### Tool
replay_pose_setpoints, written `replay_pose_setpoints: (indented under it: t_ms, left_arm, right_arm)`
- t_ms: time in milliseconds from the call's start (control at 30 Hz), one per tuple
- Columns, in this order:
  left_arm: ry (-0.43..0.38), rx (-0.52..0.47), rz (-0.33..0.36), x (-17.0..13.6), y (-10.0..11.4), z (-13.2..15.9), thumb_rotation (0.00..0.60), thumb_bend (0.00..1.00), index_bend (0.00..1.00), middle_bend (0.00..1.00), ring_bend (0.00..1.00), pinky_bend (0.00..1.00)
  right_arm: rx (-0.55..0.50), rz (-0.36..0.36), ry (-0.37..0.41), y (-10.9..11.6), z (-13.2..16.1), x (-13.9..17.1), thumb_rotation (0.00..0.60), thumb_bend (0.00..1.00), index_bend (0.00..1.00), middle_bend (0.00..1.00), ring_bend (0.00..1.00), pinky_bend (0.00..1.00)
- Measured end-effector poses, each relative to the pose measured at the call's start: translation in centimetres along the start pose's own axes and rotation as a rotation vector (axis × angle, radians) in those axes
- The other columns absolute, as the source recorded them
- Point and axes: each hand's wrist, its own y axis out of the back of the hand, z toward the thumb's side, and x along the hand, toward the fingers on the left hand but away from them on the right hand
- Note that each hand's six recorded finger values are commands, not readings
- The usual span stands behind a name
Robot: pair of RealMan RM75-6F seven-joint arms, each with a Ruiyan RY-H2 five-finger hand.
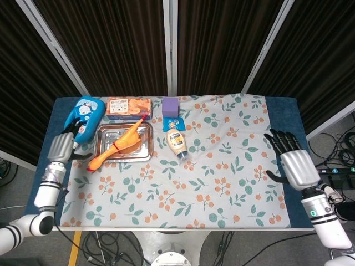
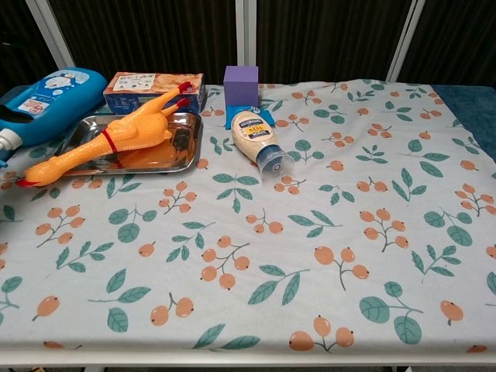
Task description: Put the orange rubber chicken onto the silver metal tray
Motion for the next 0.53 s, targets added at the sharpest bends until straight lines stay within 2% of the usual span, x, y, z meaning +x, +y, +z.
replay_pose_setpoints:
  t_ms: [100, 267, 400, 533]
  left_arm:
    - [0.023, 0.054, 0.053, -2.7, 1.4, -2.1, 0.600, 0.09, 0.19, 0.13, 0.12, 0.26]
    - [0.068, 0.123, 0.119, -8.9, 2.7, -5.5, 0.600, 0.09, 0.19, 0.13, 0.12, 0.24]
    - [0.085, 0.139, 0.144, -13.0, 2.9, -6.6, 0.600, 0.09, 0.19, 0.13, 0.12, 0.24]
    - [0.089, 0.135, 0.167, -16.2, 2.7, -6.5, 0.600, 0.09, 0.19, 0.13, 0.12, 0.24]
  right_arm:
    - [-0.021, -0.018, -0.034, -0.4, -2.0, 1.7, 0.600, 0.30, 0.00, 0.00, 0.00, 0.05]
    - [-0.031, -0.049, -0.084, -1.8, -4.8, 5.5, 0.600, 0.20, 0.00, 0.00, 0.00, 0.05]
    - [-0.064, -0.085, -0.131, -2.7, -6.0, 8.4, 0.600, 0.19, 0.00, 0.00, 0.00, 0.05]
    - [-0.091, -0.106, -0.164, -3.5, -6.5, 10.4, 0.600, 0.19, 0.00, 0.00, 0.00, 0.04]
